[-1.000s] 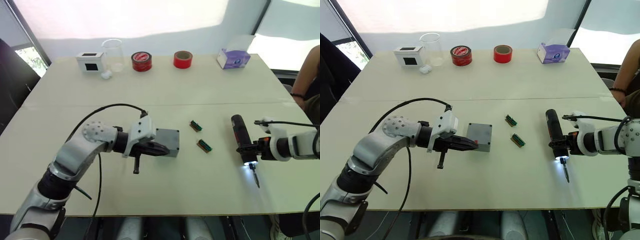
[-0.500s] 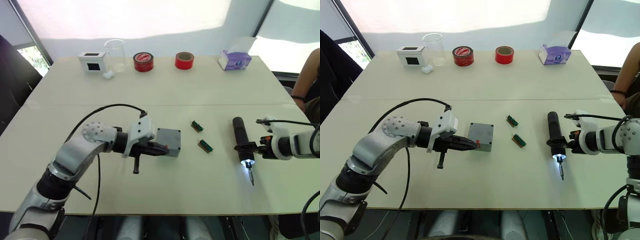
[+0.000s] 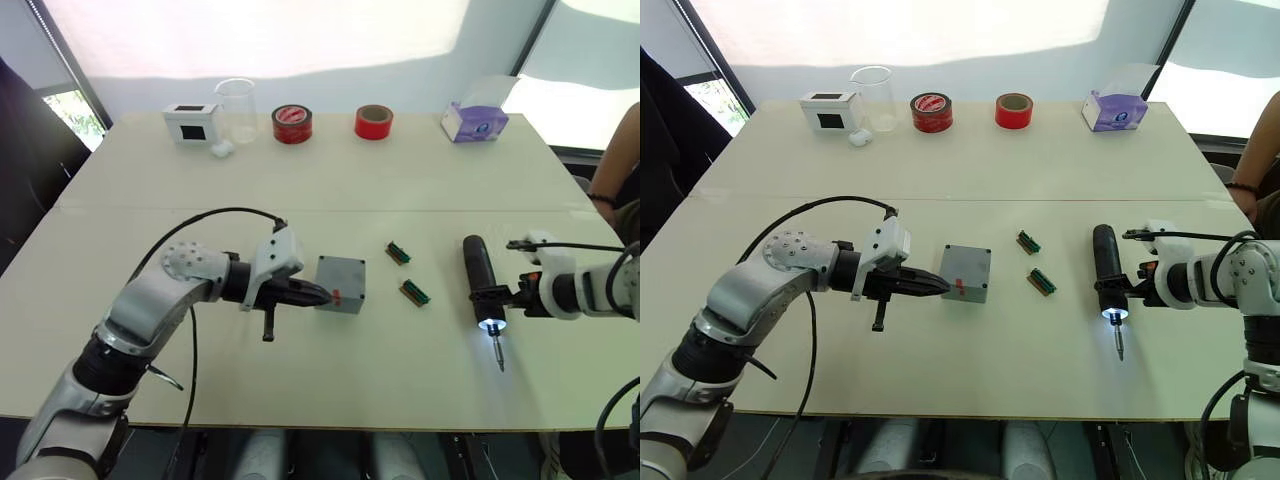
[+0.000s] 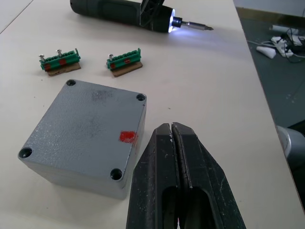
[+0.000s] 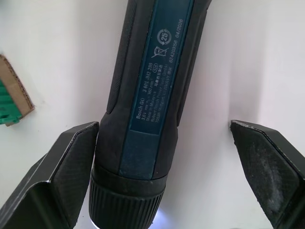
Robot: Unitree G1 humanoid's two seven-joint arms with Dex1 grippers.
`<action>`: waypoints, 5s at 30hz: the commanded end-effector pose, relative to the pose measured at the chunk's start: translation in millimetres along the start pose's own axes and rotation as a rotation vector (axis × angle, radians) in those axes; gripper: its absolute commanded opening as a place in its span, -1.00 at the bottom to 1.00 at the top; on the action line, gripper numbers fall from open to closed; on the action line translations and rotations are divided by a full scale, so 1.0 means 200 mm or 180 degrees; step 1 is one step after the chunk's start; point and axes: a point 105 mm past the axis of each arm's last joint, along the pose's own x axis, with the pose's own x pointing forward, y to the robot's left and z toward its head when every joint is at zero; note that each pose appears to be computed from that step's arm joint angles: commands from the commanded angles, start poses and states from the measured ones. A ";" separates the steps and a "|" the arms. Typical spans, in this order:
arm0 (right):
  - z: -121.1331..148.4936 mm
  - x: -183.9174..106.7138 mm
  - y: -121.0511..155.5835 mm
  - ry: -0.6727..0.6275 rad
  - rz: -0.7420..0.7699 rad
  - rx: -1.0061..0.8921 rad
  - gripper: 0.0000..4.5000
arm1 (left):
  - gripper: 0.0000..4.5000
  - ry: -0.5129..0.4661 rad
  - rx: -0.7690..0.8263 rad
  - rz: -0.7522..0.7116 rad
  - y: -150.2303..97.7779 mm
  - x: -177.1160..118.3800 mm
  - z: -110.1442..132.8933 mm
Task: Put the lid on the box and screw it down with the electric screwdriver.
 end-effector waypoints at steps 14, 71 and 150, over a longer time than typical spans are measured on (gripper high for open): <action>0.29 -0.14 0.36 -0.0844 0.0354 -0.1595 0.99 | -1.00 -0.0164 -0.0003 0.0954 0.32 -0.22 0.05; -0.10 0.14 0.98 -0.0844 0.2193 -0.3301 0.99 | -1.00 0.0671 -0.0196 0.0689 0.19 0.02 -0.27; 0.13 0.09 0.51 -0.1607 0.1017 -0.1822 -0.98 | -1.00 0.0231 0.0014 0.0346 0.15 -0.12 0.01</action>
